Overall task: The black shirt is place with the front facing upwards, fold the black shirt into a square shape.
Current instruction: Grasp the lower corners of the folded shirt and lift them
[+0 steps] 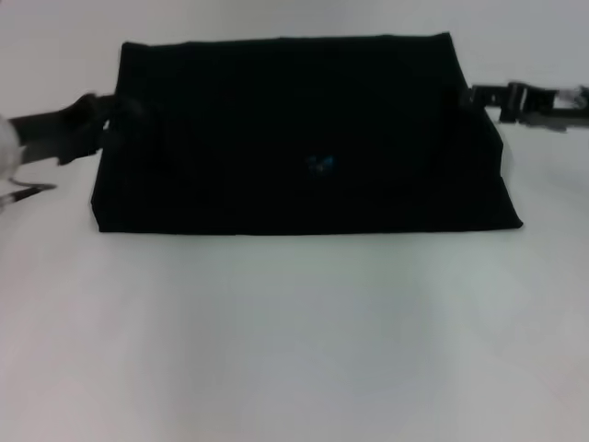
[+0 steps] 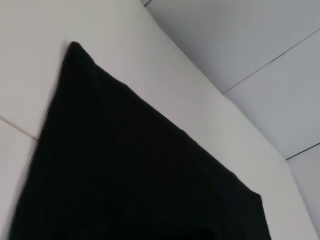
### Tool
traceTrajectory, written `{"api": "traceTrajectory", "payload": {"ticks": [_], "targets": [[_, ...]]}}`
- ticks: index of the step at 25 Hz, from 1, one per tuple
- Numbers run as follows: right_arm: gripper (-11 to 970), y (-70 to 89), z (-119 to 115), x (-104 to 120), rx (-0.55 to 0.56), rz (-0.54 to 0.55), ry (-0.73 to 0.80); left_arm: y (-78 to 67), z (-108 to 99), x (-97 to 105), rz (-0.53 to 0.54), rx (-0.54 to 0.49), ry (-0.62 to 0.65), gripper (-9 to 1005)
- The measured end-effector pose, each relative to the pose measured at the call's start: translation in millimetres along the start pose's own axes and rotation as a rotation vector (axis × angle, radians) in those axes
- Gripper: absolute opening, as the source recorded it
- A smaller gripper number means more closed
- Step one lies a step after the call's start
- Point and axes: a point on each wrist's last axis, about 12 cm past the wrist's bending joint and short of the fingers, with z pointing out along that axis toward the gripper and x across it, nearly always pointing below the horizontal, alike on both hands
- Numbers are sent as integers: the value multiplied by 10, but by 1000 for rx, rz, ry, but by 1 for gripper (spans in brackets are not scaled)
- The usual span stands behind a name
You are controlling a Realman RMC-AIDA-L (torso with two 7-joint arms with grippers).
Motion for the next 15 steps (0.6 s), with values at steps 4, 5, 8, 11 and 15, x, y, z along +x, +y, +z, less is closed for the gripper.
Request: {"api": "traceTrajectory", "payload": {"ticks": [4, 5, 8, 11, 15], "targets": [[760, -188, -209, 251, -110, 103, 24, 265, -215, 49, 76, -20, -1, 650], [785, -226, -253, 299, -133, 124, 22, 317, -249, 75, 115, -28, 3, 654], [861, -324, -380, 450, -198, 167, 18, 404, -296, 151, 220, -37, 26, 657], [886, -354, -457, 558, -246, 177, 38, 427, -288, 218, 299, -42, 56, 626], [886, -385, -525, 616, -268, 175, 62, 433, -263, 250, 327, -52, 63, 574]]}}
